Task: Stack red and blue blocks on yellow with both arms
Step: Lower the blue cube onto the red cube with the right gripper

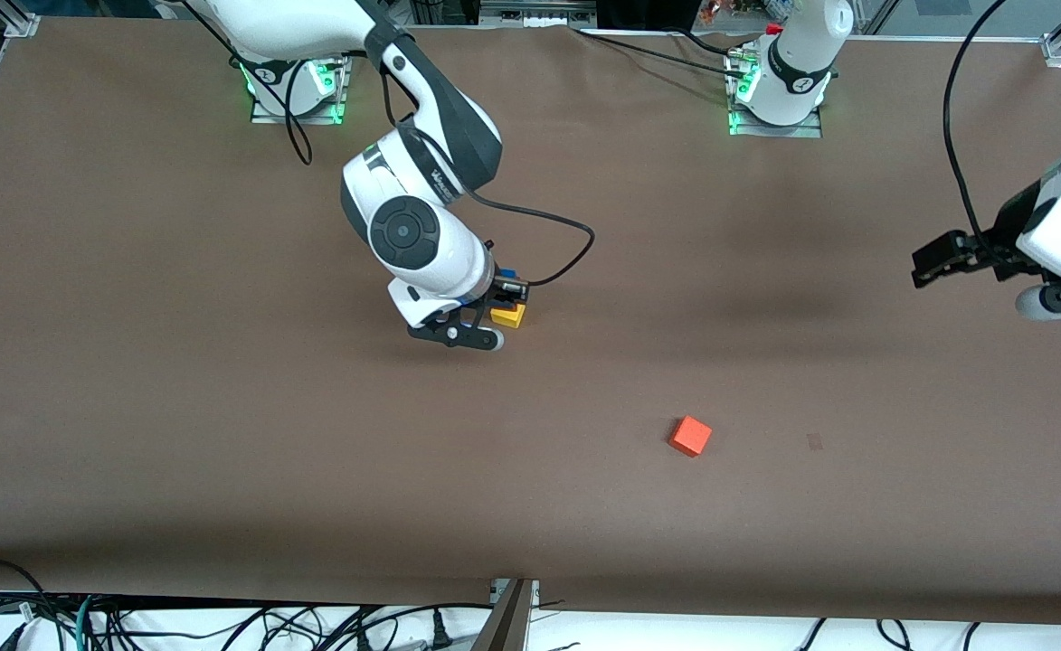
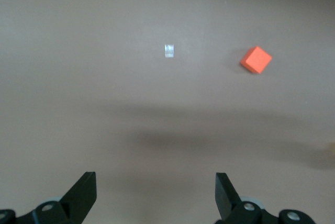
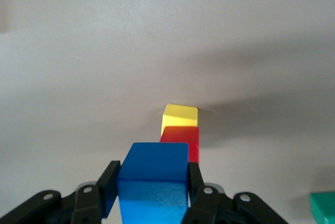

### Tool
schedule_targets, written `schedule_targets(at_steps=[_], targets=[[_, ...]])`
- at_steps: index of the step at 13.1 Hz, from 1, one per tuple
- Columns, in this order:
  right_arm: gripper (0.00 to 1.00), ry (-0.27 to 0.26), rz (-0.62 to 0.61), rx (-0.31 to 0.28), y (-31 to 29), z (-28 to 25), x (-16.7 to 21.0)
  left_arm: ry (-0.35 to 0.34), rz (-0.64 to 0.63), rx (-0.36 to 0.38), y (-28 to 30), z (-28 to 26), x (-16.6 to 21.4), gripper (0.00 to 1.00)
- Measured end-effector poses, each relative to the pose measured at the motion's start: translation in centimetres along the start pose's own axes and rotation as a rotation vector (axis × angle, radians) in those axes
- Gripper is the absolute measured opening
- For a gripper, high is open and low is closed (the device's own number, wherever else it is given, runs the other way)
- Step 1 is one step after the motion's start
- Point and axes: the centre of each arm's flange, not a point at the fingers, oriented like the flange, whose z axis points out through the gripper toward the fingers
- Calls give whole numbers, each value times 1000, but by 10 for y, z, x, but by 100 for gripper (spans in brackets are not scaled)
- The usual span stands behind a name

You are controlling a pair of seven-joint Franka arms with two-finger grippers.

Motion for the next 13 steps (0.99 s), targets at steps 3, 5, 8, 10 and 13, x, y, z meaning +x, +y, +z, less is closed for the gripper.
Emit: schedule_targets(at_steps=[3, 5, 8, 10, 13], targets=[[57, 0, 8, -6, 1, 22, 7, -28, -32, -12, -22, 11, -2, 100], [57, 1, 11, -7, 3, 21, 8, -33, -37, -12, -25, 15, 0, 100], [57, -12, 15, -20, 6, 23, 9, -33, -37, -12, -25, 15, 0, 100], [57, -25, 27, -33, 10, 30, 8, -32, -36, -13, -24, 15, 0, 100], [57, -46, 60, -56, 11, 39, 4, -29, -32, -13, -22, 15, 0, 100]])
